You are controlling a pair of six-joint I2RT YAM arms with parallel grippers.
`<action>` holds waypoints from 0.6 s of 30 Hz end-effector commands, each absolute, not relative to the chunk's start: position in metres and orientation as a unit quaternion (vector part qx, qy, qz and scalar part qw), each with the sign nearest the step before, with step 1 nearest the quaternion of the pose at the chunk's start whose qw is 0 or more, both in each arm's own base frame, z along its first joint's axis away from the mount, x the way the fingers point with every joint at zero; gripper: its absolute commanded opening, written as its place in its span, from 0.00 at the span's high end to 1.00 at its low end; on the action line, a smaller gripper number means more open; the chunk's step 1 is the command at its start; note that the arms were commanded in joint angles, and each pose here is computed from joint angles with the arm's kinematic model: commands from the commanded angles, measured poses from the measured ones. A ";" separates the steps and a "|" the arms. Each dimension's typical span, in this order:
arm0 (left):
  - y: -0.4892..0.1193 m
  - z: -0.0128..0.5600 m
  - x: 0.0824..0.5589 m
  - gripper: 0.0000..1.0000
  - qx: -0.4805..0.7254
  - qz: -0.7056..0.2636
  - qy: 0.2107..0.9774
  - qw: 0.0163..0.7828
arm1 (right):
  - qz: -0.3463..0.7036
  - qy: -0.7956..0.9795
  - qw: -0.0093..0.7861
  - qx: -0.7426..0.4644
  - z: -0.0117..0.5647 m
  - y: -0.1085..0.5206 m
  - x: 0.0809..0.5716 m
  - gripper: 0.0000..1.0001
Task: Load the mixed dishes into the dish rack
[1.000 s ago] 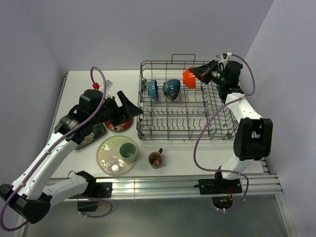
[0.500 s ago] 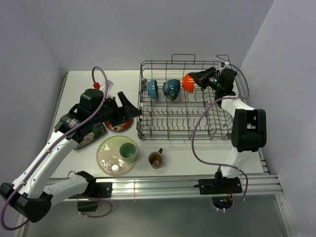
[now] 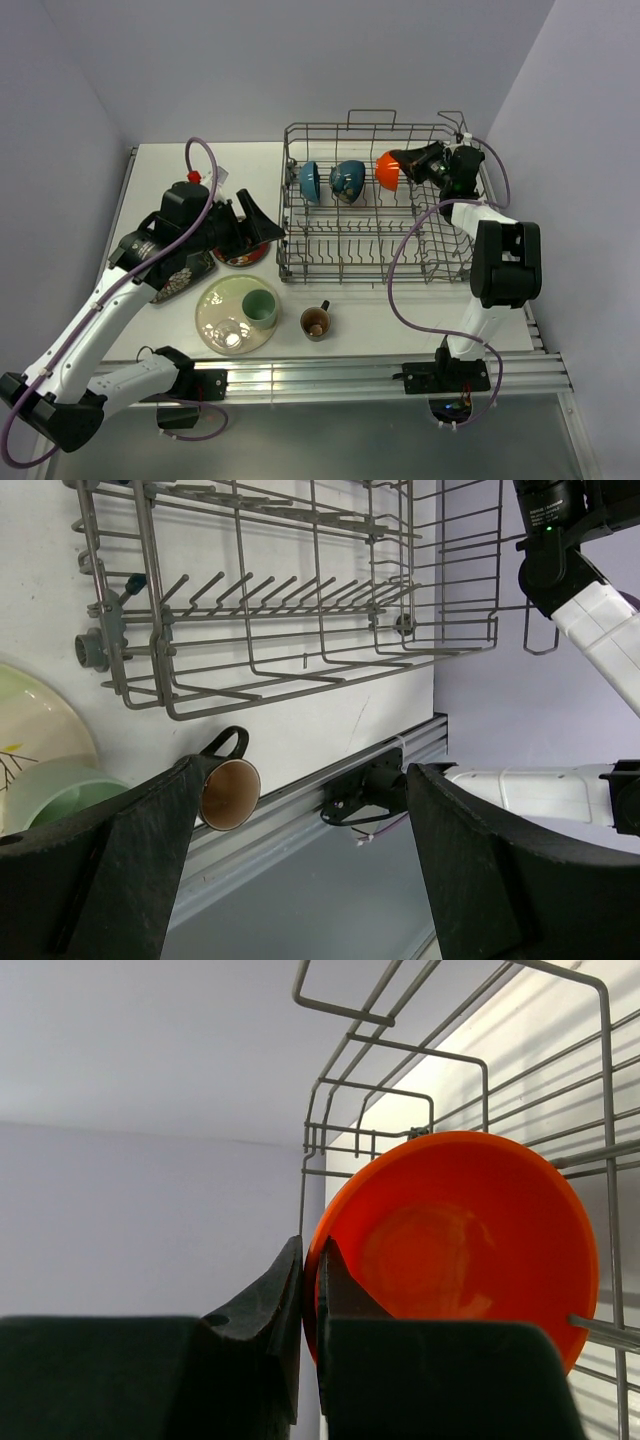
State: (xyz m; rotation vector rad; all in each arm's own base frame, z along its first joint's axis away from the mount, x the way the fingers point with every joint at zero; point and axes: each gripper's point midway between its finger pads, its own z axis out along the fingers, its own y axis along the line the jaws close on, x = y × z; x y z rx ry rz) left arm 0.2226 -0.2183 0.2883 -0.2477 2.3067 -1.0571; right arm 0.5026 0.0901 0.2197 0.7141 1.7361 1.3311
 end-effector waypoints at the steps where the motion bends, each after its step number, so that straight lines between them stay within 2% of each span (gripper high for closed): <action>1: -0.214 0.301 0.221 0.11 -0.091 -0.404 0.855 0.311 | 0.507 0.707 0.403 0.285 0.196 0.080 0.501 0.94; 4: -0.213 0.301 0.220 0.11 -0.092 -0.405 0.855 0.311 | 0.500 0.719 0.393 0.280 0.189 0.077 0.501 0.89; 5: -0.214 0.301 0.220 0.11 -0.092 -0.406 0.855 0.310 | 0.493 0.725 0.395 0.275 0.186 0.075 0.501 0.89; 7: -0.215 0.299 0.220 0.12 -0.092 -0.409 0.855 0.307 | 0.495 0.729 0.390 0.266 0.183 0.076 0.499 1.00; 18: -0.218 0.296 0.217 0.12 -0.089 -0.419 0.851 0.303 | 0.559 0.727 0.359 0.172 0.206 0.097 0.497 1.00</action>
